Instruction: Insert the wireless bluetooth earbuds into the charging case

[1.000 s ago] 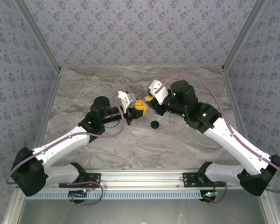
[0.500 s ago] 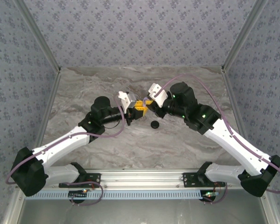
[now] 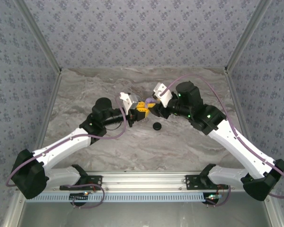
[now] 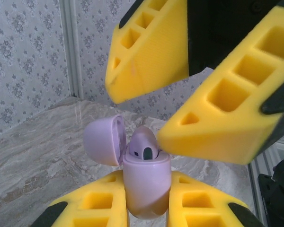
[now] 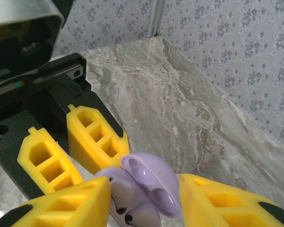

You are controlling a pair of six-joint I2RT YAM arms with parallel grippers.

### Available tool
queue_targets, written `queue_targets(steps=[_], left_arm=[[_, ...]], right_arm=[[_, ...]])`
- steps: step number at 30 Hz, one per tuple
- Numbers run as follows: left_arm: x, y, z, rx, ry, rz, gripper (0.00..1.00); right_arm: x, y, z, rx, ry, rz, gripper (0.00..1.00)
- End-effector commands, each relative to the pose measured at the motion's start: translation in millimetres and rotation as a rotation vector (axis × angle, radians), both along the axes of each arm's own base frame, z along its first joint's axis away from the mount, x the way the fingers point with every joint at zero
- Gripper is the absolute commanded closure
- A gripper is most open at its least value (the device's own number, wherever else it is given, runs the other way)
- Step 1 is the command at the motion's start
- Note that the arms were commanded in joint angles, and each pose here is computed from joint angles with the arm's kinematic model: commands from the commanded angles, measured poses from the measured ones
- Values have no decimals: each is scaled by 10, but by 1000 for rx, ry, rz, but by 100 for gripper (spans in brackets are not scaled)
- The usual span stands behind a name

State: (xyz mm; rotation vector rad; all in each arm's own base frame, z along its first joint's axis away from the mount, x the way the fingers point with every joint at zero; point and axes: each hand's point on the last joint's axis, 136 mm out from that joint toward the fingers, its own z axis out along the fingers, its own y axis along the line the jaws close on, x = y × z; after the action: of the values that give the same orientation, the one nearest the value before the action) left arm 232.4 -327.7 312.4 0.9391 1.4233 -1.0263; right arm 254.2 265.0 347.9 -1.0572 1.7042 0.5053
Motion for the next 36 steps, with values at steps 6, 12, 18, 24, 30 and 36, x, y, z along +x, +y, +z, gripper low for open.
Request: queue_targets(steps=[6, 12, 18, 24, 30, 36], left_arm=[[-17, -7, 341, -124, -64, -3, 98], [-43, -16, 452, -171, -77, -21, 98], [-103, -60, 547, -190, -85, -72, 98], [-103, -89, 528, -186, -75, -87, 98], [-90, -104, 506, -182, -66, -88, 98], [-61, -113, 479, -178, -62, -78, 98]], right_arm=[[-137, -394, 651, 340, 72, 4, 17], [-105, -390, 454, 472, 294, 63, 0], [-89, -169, 245, 500, 480, 158, 0], [-147, -30, 285, 507, 487, 238, 0], [-264, 73, 392, 507, 496, 323, 0], [-390, 85, 435, 492, 503, 369, 0]])
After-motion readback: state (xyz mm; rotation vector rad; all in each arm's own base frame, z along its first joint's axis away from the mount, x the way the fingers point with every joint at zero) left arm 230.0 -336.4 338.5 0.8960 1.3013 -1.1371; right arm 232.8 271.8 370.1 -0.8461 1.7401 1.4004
